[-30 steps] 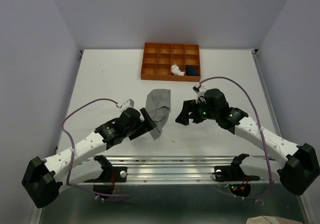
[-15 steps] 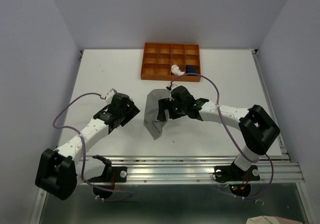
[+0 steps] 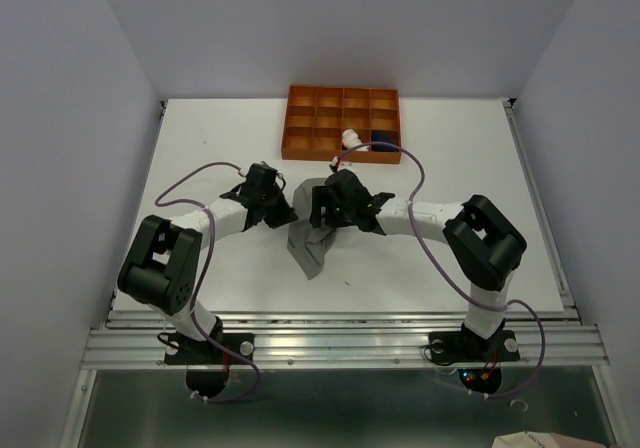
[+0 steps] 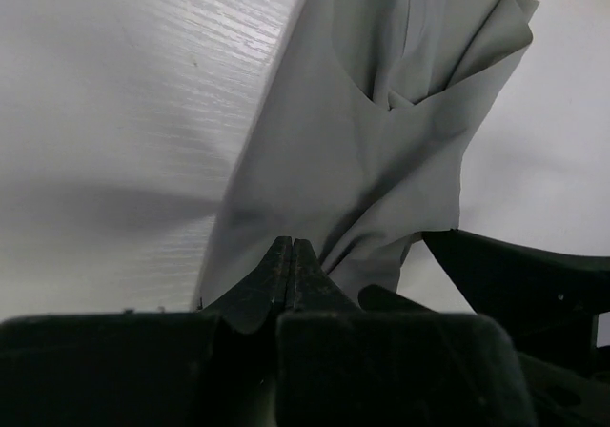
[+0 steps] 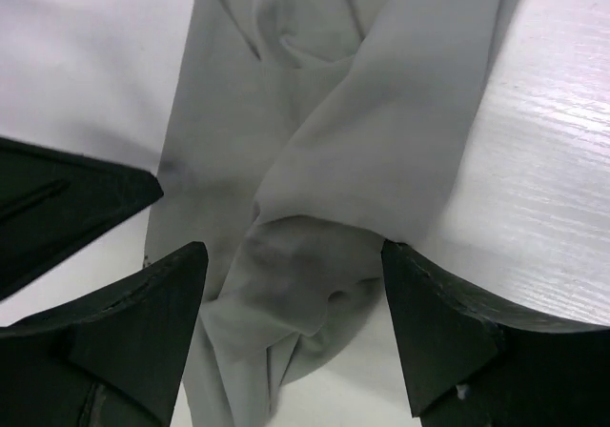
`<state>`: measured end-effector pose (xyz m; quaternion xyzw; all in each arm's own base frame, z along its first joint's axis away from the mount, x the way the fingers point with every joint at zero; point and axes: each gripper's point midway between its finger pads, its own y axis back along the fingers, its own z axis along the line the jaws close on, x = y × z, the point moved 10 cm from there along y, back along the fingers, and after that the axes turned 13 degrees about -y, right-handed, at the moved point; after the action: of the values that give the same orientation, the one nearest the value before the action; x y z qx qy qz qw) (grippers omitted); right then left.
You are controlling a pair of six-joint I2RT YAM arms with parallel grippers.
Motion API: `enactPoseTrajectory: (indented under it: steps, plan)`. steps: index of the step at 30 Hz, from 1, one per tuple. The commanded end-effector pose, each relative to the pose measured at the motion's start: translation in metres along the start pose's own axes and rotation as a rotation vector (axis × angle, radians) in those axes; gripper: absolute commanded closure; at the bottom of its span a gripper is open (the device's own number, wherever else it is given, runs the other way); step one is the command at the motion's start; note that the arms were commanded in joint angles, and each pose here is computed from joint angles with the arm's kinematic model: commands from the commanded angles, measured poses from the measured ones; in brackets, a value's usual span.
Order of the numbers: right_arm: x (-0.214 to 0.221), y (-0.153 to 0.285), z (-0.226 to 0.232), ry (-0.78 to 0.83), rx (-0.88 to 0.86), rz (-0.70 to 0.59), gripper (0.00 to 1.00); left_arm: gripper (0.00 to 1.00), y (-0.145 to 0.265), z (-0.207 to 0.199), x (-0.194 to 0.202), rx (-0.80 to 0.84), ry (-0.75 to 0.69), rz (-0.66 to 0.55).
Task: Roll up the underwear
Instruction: Flatten the underwear
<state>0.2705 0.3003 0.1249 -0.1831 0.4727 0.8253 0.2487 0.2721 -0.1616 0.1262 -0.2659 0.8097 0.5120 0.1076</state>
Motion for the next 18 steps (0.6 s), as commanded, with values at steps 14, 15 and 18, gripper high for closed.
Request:
enactPoseTrajectory:
  steps: [14, 15, 18]
  plan:
    - [-0.025, -0.026, 0.021, -0.153, 0.001, -0.214, 0.82, 1.00, -0.024, 0.007, 0.012, 0.051, -0.017, 0.062]
    - [-0.025, -0.025, 0.020, -0.153, 0.004, -0.219, 0.87, 1.00, -0.026, 0.007, 0.012, 0.048, -0.018, 0.065]
    - [-0.025, -0.019, 0.015, -0.140, 0.016, -0.243, 0.99, 1.00, -0.030, 0.011, 0.014, 0.018, -0.015, 0.073]
